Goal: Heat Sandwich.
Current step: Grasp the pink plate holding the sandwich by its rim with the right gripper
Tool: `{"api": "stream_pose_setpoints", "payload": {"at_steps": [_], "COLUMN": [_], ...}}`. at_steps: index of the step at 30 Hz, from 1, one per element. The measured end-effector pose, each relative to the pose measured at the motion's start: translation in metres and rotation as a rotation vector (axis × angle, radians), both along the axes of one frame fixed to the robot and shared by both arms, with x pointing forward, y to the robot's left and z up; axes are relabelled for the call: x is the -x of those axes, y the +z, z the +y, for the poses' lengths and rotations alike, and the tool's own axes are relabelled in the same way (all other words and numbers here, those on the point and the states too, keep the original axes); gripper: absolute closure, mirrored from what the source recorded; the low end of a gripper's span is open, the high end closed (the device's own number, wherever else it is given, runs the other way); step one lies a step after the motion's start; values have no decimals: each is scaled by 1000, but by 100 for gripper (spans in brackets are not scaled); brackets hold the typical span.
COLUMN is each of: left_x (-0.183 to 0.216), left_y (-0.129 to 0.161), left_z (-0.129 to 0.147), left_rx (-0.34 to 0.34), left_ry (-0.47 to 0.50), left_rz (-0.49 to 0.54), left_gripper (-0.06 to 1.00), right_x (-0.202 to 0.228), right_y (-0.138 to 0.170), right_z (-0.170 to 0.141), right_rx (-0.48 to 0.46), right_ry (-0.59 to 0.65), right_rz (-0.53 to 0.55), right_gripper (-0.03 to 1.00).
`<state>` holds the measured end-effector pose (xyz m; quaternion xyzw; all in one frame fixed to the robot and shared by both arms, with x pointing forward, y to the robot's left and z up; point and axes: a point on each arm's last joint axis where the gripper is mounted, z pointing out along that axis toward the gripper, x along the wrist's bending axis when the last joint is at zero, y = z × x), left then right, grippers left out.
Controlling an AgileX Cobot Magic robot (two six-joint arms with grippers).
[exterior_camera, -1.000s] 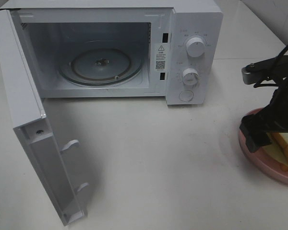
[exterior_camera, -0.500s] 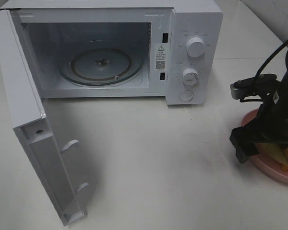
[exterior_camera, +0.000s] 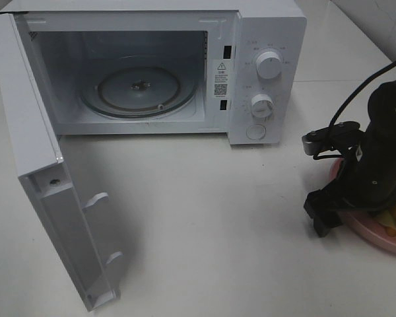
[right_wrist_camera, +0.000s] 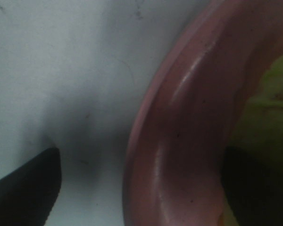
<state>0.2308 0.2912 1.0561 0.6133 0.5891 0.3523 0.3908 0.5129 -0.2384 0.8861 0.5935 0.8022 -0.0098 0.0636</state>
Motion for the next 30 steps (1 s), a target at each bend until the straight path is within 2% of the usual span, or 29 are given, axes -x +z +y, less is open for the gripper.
{"api": "stream_pose_setpoints", "payload": {"at_steps": [12,17,18,20,21,22,23,24,26,27,28,30], "left_x": [0,0,0,0,0,0,0,0,0,0,0,0], "left_y": [0,0,0,0,0,0,0,0,0,0,0,0], "left_z": [0,0,0,0,0,0,0,0,0,0,0,0], "left_rx": [0,0,0,0,0,0,0,0,0,0,0,0], "left_ry": [0,0,0,0,0,0,0,0,0,0,0,0], "left_rz": [0,0,0,0,0,0,0,0,0,0,0,0], "left_gripper": [-3,-3,-3,-3,-3,-3,-3,-3,-3,-3,-3,-3], "right_x": [-1,-2,-2,-2,-2,-2,-2,-3,-4,-3,-3,-5], "right_y": [-3,-4,-4,-4,-4,-4,-4,-4,-5,-5,-5,-3], "right_z": [0,0,0,0,0,0,0,0,-2,-2,-2,0], "right_rx": [5,2,0,0,1,5,5,10,22,20,20,19], "right_ry": [2,-1,-1,0,0,6,6,12,24,23,23,28], "right_rz": [-1,-1,-6,-8,-8,-7,-7,-8,-9,-8,-8,-16], "right_gripper": [12,19,25,28,32,42,42,47,62,75,75,83]}}
